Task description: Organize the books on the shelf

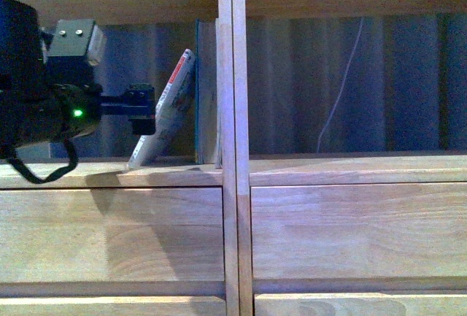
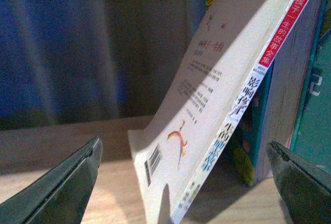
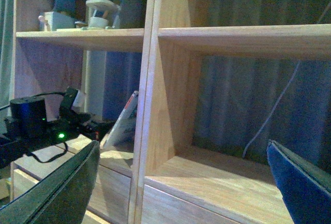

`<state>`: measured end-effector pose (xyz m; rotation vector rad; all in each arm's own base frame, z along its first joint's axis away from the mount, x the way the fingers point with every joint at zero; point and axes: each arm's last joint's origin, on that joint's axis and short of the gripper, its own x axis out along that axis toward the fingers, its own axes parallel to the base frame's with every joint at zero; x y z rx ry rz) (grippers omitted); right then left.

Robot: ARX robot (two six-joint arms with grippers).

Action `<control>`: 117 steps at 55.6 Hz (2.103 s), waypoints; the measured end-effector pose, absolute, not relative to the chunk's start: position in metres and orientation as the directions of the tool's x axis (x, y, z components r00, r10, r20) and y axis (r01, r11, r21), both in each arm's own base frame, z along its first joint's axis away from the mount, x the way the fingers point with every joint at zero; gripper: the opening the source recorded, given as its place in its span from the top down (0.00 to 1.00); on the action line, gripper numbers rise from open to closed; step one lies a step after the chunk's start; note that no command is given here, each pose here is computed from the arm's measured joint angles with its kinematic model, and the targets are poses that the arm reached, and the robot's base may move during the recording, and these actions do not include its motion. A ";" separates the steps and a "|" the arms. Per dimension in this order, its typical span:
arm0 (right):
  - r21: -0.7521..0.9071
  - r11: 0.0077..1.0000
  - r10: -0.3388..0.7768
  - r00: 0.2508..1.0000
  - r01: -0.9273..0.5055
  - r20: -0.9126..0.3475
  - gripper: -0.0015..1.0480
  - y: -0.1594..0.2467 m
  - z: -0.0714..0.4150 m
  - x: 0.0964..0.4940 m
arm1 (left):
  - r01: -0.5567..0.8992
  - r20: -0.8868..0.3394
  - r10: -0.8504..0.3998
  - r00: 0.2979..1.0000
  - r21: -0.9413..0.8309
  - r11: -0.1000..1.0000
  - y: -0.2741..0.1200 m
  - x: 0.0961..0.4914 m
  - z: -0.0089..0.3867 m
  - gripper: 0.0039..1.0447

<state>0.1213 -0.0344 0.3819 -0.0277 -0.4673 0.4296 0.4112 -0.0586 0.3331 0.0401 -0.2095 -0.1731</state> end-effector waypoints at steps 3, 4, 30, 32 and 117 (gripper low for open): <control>-0.123 0.910 0.408 0.805 -0.395 0.431 0.07 -0.034 0.382 0.121 | 0.153 0.205 -0.158 0.966 0.041 0.987 -0.052 0.395 0.332 0.07; -0.123 0.910 0.408 0.805 -0.395 0.431 0.07 -0.034 0.382 0.121 | 0.151 0.208 -0.155 0.966 0.036 0.988 -0.049 0.388 0.332 0.07; -0.085 0.940 0.334 0.842 -0.331 0.423 0.10 -0.034 0.384 0.122 | 0.086 0.151 -0.077 0.986 -0.058 0.995 -0.026 0.282 0.331 0.15; 0.022 0.979 0.184 0.918 -0.204 0.352 0.18 -0.031 0.387 0.121 | 0.028 0.059 -0.025 0.998 -0.042 0.999 -0.024 0.274 0.321 0.23; 0.006 1.000 0.000 1.000 0.000 -0.009 0.97 0.000 0.176 0.098 | 0.003 0.005 -0.003 1.000 -0.010 1.000 0.000 0.126 0.169 0.98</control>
